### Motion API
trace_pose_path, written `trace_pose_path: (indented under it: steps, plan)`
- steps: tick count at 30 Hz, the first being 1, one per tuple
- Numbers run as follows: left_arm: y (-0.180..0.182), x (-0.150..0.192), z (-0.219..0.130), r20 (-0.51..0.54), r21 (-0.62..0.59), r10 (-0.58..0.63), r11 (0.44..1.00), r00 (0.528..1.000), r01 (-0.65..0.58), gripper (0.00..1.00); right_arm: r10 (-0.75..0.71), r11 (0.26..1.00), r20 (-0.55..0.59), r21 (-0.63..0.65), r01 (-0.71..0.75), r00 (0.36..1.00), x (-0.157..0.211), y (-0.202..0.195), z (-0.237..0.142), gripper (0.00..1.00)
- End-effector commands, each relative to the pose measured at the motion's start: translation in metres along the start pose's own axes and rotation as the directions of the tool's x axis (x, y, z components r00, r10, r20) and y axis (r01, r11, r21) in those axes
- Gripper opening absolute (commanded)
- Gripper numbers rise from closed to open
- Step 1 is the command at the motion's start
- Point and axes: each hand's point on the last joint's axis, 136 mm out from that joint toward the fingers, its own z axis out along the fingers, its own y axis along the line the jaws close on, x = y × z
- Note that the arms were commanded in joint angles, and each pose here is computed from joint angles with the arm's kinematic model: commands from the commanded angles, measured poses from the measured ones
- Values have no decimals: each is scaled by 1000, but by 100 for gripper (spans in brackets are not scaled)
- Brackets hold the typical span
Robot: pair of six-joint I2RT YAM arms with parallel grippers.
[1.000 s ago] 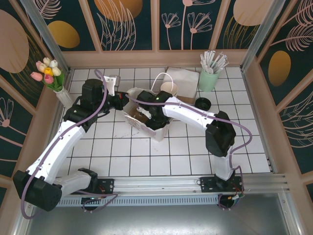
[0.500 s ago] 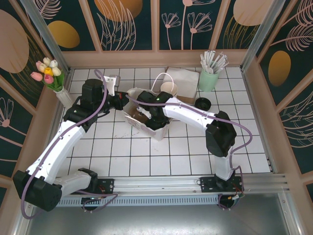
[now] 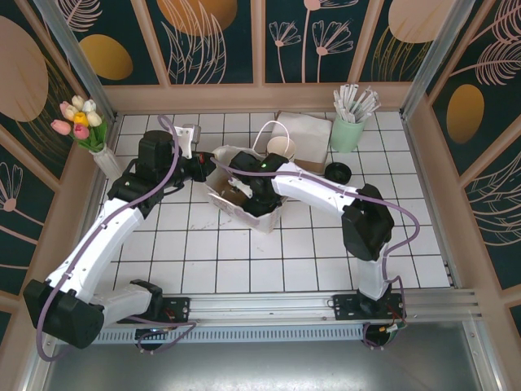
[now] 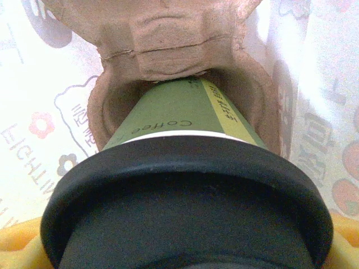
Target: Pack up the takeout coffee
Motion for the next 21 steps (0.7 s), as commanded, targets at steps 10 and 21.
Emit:
trace_pose_path:
  steps: [10, 21]
  plan:
    - [-4, -7, 1, 7, 12, -27, 1000, 1000, 27, 0, -11, 1000, -48, -16, 10, 999, 12, 1, 20, 43]
    - [-3, -7, 0, 10, 5, -26, 1000, 1000, 26, 0, -9, 1000, -57, -22, 8, 998, 15, 1, 26, 42]
